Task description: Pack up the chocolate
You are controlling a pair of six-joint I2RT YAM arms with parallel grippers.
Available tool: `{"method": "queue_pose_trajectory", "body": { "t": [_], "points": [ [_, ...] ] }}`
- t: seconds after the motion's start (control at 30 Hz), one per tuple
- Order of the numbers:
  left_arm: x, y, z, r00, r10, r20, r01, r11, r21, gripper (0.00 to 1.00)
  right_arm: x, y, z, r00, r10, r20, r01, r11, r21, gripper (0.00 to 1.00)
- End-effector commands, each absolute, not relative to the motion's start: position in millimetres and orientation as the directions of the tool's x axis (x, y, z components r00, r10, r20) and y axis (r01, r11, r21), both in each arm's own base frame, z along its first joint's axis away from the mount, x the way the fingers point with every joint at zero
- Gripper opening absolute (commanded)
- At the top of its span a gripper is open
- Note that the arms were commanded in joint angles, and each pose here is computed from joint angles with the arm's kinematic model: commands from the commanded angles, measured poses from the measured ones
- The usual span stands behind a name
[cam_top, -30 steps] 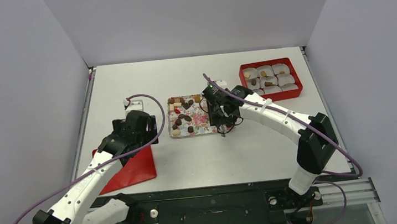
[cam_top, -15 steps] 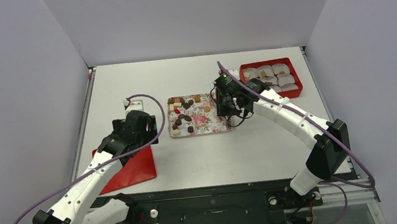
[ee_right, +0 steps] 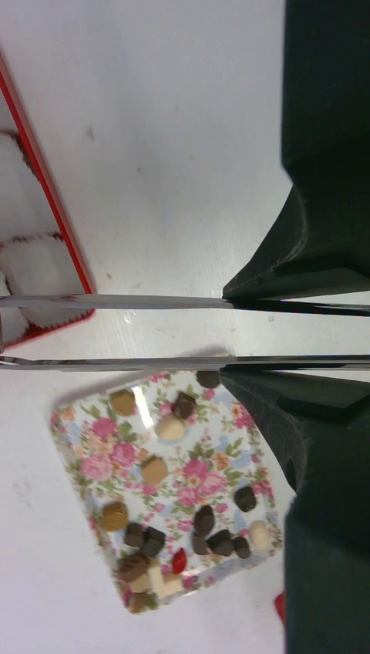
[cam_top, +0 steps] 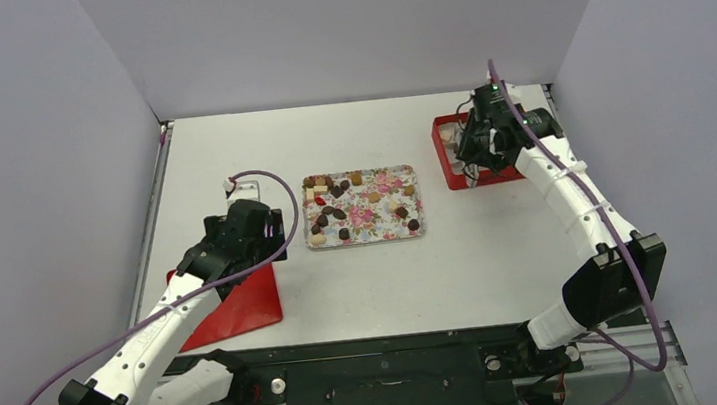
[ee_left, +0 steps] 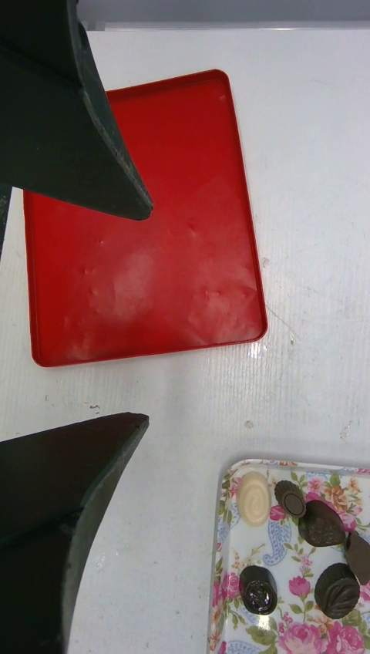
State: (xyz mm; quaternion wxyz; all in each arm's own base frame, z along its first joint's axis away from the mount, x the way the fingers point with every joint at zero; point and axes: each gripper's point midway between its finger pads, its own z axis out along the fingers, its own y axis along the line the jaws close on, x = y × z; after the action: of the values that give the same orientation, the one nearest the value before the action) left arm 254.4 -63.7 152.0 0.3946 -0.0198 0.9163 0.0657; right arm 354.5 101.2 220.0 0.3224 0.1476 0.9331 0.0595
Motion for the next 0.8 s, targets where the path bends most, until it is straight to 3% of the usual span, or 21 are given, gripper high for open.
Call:
{"method": "queue_pose_trajectory", "body": {
  "t": [0.0,0.37,0.77],
  "points": [
    [261.2,-68.4,166.5,-0.646,-0.009,-0.763,-0.084,0.995,0.059,0.97,371.2,53.5,253.2,-0.653,0.388,-0.65,0.314,0.92,0.233,0.3],
    [260.3,-70.2,168.4,-0.642,-0.012,-0.767,-0.074,0.996,0.046,0.96,423.7,-26.8,231.9,-0.579,0.539,-0.611,0.489,0.83,0.268,0.3],
    [260.6,-70.7,168.5,-0.641,-0.01,-0.767,-0.071,0.996,0.046,0.96,443.2,-50.6,192.6,-0.604,0.577,-0.55,0.534,0.805,0.259,0.3]
  ]
}}
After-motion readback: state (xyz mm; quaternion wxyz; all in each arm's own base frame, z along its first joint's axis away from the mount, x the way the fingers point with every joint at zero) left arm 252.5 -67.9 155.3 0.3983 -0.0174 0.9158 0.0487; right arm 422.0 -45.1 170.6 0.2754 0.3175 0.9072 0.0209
